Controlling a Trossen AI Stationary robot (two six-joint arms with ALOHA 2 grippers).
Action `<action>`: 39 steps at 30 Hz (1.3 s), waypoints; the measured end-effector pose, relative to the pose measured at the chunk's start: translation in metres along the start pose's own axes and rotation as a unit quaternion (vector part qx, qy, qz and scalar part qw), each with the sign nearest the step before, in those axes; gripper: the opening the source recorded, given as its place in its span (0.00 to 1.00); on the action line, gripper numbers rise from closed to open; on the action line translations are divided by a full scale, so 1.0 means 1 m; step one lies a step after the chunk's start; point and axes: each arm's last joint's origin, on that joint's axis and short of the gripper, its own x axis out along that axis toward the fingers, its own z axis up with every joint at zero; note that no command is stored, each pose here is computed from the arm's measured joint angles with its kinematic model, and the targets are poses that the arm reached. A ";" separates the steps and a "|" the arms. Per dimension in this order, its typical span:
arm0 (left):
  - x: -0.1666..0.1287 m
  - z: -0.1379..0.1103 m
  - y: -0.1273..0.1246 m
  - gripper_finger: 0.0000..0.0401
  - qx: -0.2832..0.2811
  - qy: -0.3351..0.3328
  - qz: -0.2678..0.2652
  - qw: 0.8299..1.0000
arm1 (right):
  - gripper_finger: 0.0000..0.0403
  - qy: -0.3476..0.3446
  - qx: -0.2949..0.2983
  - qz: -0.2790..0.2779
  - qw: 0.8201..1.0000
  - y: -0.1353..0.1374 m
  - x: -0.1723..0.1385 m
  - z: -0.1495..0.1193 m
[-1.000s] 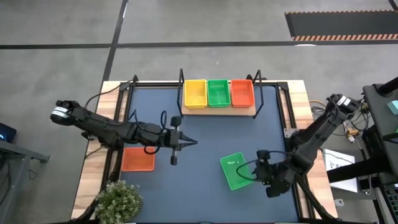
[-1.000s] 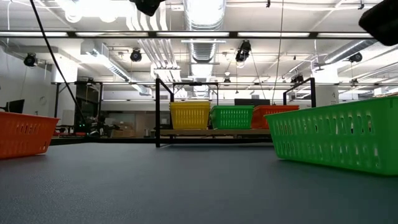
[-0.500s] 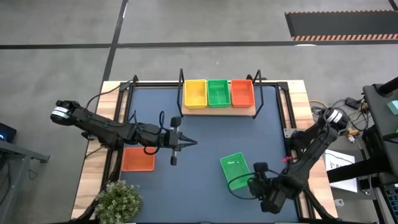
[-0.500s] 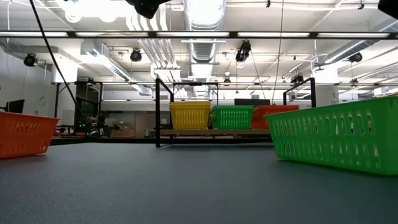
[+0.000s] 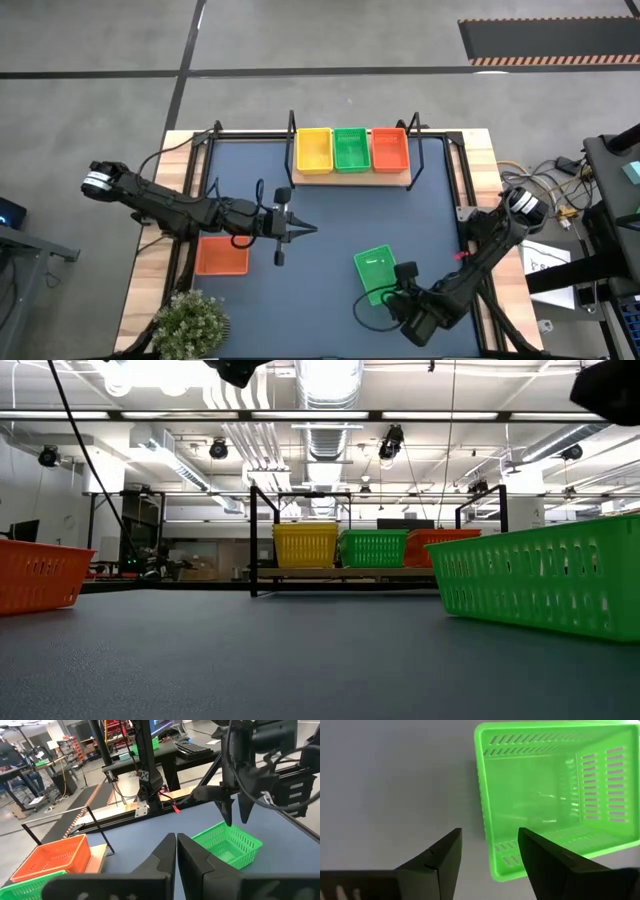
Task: Stack baskets on shelf by color
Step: Stack the green bin on top of the green bin on the shelf
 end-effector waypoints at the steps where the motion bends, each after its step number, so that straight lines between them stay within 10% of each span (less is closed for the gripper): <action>1: 0.000 0.000 0.000 0.00 0.000 0.000 0.000 1.000 | 0.46 0.002 -0.003 -0.002 1.000 -0.002 0.002 0.001; 13: 0.000 0.000 0.000 0.00 0.002 0.001 0.000 1.000 | 0.34 -0.003 -0.016 0.024 1.000 -0.019 0.026 0.007; 23: 0.000 0.000 0.000 0.00 0.024 0.002 0.000 1.000 | 0.05 -0.012 -0.010 0.089 0.996 -0.032 0.041 0.008; 39: -0.030 0.010 0.017 0.00 0.169 -0.002 0.088 0.982 | 0.02 -0.036 0.046 0.056 0.997 -0.075 0.003 0.041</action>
